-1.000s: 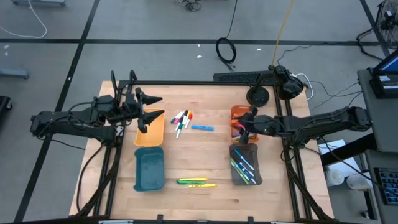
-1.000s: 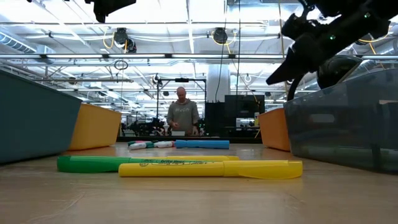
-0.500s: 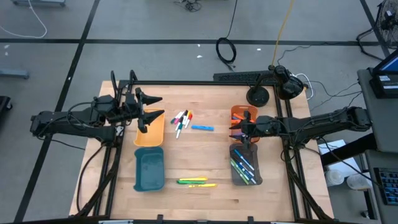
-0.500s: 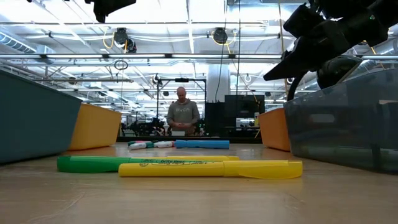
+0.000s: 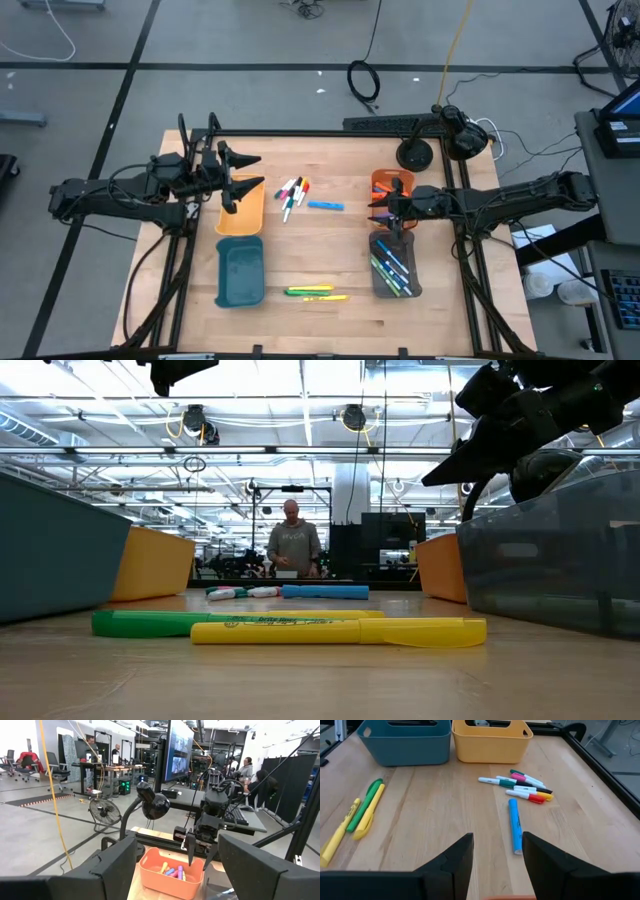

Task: Pick & Place Markers
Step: Put the blue highlighter into the orange bin

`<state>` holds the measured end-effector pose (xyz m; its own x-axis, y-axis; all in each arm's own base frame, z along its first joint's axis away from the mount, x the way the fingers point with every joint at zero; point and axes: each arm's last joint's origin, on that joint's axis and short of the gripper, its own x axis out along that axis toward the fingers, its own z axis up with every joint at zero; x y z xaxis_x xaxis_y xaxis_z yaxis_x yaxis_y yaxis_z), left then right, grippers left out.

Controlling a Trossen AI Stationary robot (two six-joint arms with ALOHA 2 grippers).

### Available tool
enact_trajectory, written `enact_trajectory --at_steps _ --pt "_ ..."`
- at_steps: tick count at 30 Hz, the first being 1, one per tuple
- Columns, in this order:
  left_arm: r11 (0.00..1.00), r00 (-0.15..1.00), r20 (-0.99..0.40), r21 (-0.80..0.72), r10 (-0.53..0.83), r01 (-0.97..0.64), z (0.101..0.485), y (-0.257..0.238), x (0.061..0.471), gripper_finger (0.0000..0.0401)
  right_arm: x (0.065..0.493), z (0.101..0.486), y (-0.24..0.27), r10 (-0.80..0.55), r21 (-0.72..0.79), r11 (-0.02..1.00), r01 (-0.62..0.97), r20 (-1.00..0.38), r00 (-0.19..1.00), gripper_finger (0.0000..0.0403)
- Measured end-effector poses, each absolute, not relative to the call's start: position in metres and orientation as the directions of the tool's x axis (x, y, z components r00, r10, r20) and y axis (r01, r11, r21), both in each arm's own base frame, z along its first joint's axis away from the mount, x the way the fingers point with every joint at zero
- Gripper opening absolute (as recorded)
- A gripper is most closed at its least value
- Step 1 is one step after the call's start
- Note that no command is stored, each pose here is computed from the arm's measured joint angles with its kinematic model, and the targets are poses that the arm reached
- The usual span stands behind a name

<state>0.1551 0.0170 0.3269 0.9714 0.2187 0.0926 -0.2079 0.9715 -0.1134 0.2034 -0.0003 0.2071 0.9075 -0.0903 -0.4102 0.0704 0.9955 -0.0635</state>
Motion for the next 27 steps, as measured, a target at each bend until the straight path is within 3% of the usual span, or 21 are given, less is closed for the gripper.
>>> enact_trajectory --at_steps 7,13,27 --pt "0.972 0.971 0.093 -0.113 0.219 -0.208 0.3269 0.0170 0.1551 0.0282 0.2034 0.2071 -0.0003 -0.091 -0.062 0.996 0.072 -0.410 0.907 0.0155" --pt "0.972 0.971 0.093 -0.113 0.218 -0.208 0.3269 0.0169 0.1551 0.0282 0.2033 0.2070 -0.0002 -0.089 0.056 0.991 0.123 -0.411 0.907 0.0155" --pt "0.972 0.971 0.093 -0.113 0.219 -0.208 0.3269 0.0170 0.1551 0.0282 0.2037 0.2078 -0.0003 -0.089 0.016 0.994 0.105 -0.403 0.911 0.0155"
